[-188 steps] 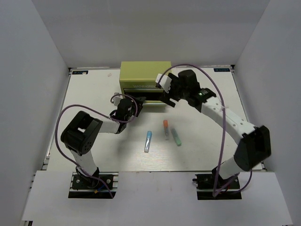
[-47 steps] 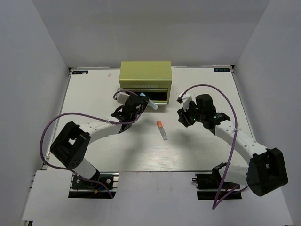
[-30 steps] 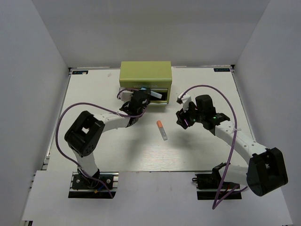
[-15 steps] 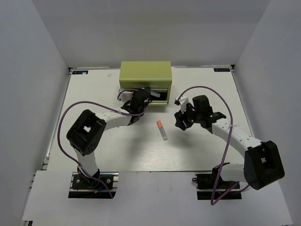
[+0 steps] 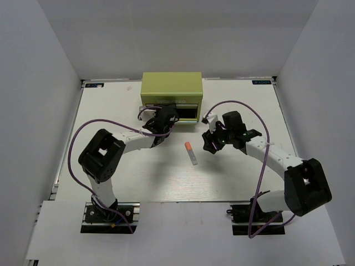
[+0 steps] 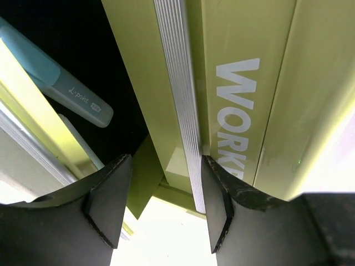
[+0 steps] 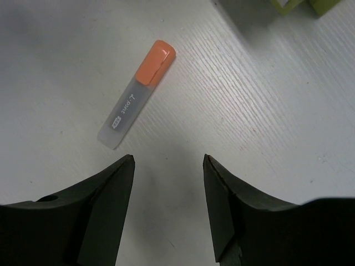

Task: Sort the stationery into containers
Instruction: Place the stationery into the container, then grab a piece of stationery with the right arm

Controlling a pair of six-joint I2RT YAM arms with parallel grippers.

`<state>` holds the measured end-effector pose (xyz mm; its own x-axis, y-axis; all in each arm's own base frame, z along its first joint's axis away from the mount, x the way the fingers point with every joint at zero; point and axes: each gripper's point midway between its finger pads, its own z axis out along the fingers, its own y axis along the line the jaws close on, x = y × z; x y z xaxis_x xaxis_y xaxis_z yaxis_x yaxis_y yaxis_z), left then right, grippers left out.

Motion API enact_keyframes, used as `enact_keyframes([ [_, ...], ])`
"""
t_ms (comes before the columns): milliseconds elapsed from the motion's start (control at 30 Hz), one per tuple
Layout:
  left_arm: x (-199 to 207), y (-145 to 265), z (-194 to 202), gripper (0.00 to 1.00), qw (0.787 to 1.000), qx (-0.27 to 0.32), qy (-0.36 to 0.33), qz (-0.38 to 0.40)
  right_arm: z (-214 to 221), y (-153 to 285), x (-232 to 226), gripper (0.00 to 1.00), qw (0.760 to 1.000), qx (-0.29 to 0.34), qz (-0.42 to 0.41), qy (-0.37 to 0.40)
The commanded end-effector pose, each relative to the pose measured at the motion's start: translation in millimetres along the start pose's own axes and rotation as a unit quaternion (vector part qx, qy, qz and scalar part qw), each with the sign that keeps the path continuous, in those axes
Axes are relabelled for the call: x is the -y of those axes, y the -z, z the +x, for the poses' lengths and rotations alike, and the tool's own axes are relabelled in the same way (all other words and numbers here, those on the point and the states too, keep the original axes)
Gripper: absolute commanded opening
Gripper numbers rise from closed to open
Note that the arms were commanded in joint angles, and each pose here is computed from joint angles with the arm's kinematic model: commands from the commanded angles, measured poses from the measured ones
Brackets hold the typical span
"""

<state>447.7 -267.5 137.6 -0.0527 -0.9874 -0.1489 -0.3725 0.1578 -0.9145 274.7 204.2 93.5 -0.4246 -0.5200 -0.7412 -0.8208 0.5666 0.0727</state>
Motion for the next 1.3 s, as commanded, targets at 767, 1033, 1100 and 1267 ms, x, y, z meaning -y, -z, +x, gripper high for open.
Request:
enact_keyframes([
  [767,-69.5,164.8,-129.2,0.92,0.933,-0.024,-0.333,-0.137,6.1,-88.7,-31.5,0.67,0.993,-0.114,0.020,-0.007],
  [1033,-112.6,193.6,-145.6,0.92,0.927,-0.048,-0.337,-0.157,24.6,-95.2,-39.2,0.48,0.988,-0.154,0.030,0.012],
  [1100,-116.2,196.7,-146.3,0.92,0.926,-0.052,-0.337,-0.158,27.8,-92.3,-42.0,0.34,0.986,-0.161,0.022,0.022],
  [1267,-131.7,198.2,-142.9,0.92,0.921,-0.069,-0.342,-0.172,17.8,-80.2,-44.0,0.17,0.984,-0.146,-0.016,0.102],
])
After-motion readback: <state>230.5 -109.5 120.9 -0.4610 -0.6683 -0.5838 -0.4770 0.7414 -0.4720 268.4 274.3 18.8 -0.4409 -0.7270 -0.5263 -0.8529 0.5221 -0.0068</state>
